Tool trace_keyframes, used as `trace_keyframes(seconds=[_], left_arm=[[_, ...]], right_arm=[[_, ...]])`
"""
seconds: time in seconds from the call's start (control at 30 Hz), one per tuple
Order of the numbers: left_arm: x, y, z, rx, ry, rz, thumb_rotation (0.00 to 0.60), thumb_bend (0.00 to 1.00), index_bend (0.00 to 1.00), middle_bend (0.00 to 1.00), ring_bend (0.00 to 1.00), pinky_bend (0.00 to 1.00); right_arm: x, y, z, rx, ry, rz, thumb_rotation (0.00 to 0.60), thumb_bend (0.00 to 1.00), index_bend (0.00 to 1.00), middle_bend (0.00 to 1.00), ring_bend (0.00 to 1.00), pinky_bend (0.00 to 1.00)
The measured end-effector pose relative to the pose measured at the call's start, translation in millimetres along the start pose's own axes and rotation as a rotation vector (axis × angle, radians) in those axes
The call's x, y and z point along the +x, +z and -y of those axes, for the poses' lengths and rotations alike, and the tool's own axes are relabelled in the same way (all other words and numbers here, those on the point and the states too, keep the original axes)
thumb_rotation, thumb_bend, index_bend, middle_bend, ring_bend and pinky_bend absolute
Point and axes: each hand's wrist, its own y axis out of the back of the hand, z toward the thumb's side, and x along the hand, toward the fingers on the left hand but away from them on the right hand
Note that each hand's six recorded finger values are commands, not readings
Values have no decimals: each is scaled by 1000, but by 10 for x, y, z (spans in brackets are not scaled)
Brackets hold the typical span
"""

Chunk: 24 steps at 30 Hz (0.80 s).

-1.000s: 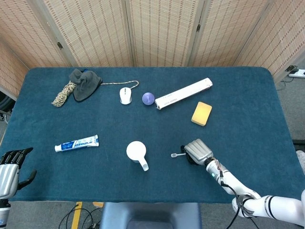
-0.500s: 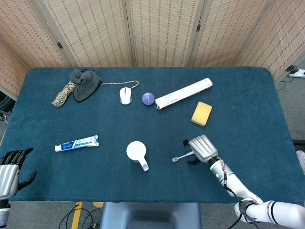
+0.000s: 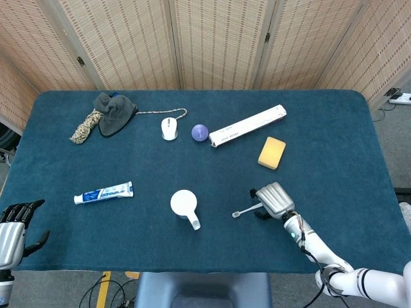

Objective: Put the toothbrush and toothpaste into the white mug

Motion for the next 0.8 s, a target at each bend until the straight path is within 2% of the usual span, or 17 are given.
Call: trace_keyframes(seconds=[0.27,0.53,0.8], left_arm=[[-4,-5,4,0,-1,-2,600,353,220,299,238,215],[6,-5,15,0,-2,-2,600,353,220,299,238,215],[0,-25,25,2,-5,-9,600,353,220,299,238,214]], right_arm=[[-34,18,65,-9,-3,-9,600,207,521,1000,1000,981],[-56,23,109,-6,-1,-13,600,208,535,1000,1000,981],[-105,52,119,-6,5,-23,600,262,554,1000,1000,981]])
